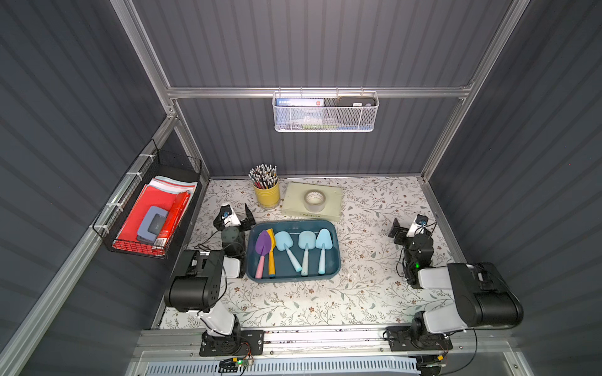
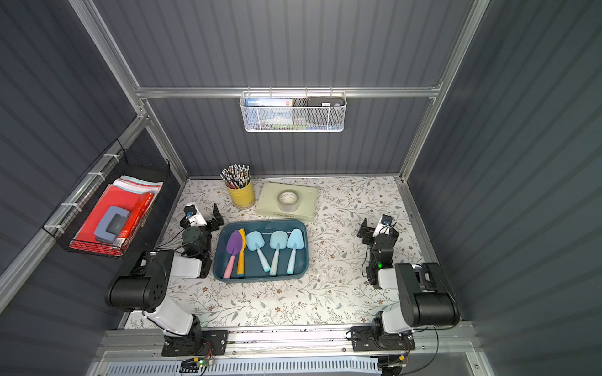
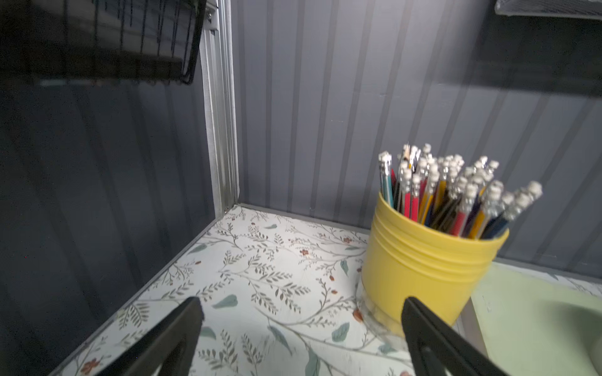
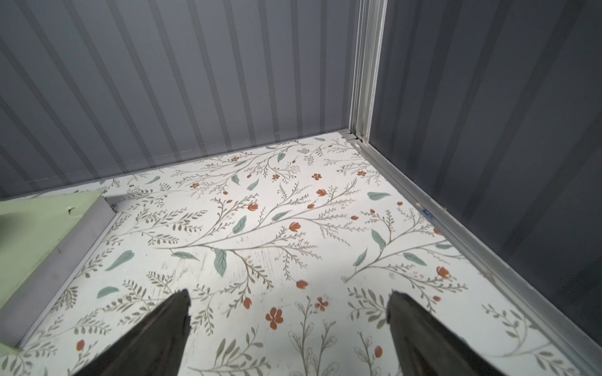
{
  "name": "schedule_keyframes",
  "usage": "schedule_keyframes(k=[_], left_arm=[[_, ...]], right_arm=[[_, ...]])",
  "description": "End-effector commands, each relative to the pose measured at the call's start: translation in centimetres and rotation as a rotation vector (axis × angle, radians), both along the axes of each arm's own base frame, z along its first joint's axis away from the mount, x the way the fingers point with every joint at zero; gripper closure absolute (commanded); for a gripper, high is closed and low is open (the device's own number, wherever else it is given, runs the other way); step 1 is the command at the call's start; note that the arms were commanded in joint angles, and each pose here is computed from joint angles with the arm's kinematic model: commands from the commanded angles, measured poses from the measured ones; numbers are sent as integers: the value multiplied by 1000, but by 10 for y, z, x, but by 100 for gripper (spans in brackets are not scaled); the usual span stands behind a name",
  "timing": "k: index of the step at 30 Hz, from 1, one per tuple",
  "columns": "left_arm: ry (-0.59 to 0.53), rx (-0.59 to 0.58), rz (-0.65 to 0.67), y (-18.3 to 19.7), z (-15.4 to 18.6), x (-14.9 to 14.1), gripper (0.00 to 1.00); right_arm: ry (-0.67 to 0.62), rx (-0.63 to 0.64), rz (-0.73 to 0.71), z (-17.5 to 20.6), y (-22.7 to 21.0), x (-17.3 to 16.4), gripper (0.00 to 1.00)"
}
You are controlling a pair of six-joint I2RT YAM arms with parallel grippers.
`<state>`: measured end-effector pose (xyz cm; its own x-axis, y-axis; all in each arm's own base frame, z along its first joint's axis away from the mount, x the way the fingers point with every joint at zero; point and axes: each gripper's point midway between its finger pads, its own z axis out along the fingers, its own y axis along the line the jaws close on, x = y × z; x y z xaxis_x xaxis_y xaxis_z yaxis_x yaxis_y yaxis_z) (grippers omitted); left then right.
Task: Take the shovel out of the storage box
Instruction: Pick up the shovel from the storage box.
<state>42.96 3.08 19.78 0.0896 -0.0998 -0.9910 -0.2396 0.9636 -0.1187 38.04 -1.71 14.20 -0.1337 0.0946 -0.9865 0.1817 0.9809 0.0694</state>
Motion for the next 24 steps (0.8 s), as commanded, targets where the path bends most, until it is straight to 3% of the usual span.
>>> schedule_keyframes(k=[1,3,5,7,8,10,12,16,20,24], left_arm=[[-88,-65,69,14,62,-7,1],[-100,-93,92,18,99,0,1],[-60,-96,12,5,129,18,1],[-37,-125,-74,-10,146,30,1],[-39,-127,-145,-22,155,35,1],[-53,-118,-286,-46,171,37,1],[-69,-119,-301,-49,191,41,1],[142,-88,-356,-81,192,60,9],[326,2,-261,-124,168,49,9],[500,-133,-306,-150,136,42,20]], right_arm=[[-36,60,-99,42,-17,3,1],[-105,139,-106,79,-22,-1,1],[-155,260,-149,108,-34,-4,1],[-145,392,-281,113,-54,-11,1],[-136,411,-280,119,-58,-11,1],[-98,427,-167,126,-45,-3,13],[-52,430,-38,132,-23,2,23],[45,442,126,138,15,-4,26],[107,348,171,140,46,-17,23],[120,357,260,144,80,-26,22]])
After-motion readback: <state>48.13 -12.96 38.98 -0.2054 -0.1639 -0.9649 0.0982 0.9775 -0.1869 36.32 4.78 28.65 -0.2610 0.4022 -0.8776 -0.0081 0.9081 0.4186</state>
